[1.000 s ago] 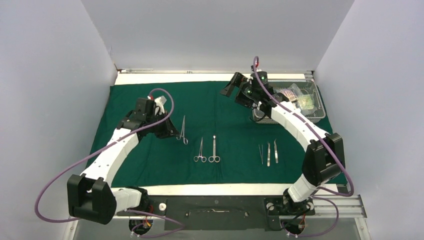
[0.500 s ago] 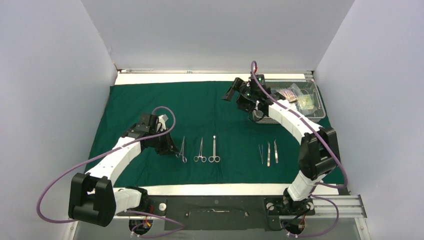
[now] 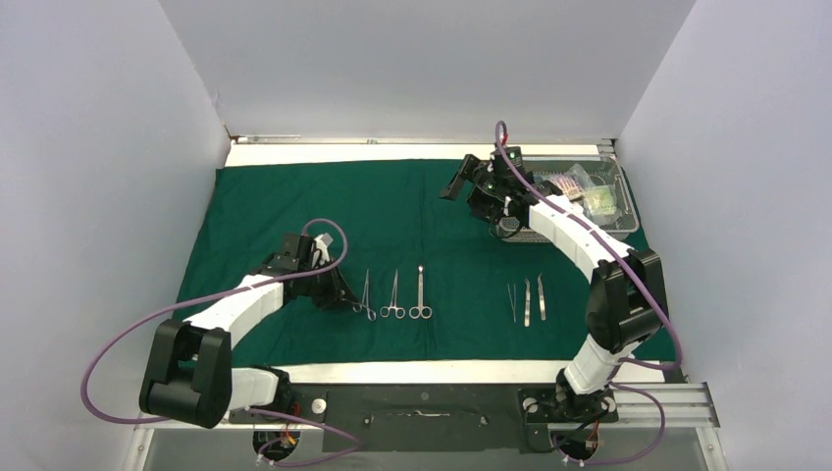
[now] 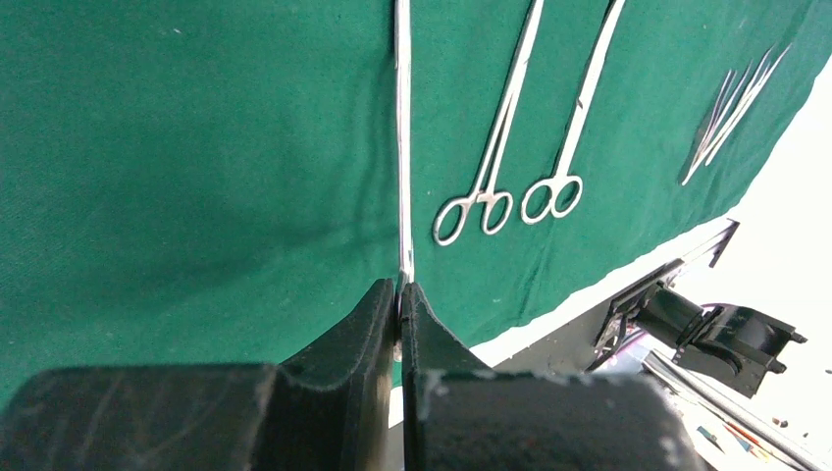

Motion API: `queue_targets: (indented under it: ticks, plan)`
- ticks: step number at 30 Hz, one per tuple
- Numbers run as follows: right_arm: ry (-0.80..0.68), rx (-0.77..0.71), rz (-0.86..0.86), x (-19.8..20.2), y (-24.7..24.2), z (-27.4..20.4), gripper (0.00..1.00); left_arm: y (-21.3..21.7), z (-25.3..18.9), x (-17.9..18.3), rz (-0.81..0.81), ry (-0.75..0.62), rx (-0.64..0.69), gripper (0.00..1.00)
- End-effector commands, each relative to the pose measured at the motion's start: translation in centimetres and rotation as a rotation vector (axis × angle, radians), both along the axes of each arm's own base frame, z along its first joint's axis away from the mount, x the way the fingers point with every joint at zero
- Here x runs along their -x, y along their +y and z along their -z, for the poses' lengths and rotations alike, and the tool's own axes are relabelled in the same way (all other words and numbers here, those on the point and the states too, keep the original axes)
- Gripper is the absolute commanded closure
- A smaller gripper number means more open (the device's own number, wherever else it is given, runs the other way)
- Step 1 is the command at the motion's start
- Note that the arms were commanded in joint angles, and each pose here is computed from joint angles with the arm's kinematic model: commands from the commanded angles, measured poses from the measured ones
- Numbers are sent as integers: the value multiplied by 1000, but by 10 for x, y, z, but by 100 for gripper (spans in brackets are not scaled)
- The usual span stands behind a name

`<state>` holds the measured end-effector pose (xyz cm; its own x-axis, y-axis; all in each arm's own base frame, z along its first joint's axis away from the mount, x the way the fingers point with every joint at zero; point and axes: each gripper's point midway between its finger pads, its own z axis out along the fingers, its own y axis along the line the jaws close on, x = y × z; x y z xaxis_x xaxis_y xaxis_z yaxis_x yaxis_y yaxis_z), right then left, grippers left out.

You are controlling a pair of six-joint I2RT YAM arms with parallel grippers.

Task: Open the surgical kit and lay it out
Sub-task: Place the medical item in the surgical kit.

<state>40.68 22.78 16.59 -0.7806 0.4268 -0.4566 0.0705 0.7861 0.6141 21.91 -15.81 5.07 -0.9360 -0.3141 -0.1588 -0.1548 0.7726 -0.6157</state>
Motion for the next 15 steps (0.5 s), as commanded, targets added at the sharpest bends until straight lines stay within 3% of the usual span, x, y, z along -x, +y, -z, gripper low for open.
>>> queue_targets:
  ticks: [1, 6, 12, 15]
  plan:
    - [-33, 10, 9, -5, -5, -11, 4, 13, 5, -13, -67, -28, -74, 100]
    - [-31, 6, 17, -5, -8, -10, 4, 17, 13, -5, -89, 24, -96, 100]
    - [-51, 24, 32, -11, -18, -17, 4, 34, 7, -7, -81, 20, -207, 89]
    - [-78, 53, 42, -16, -27, -26, 2, 37, -6, -17, -63, -15, -241, 79]
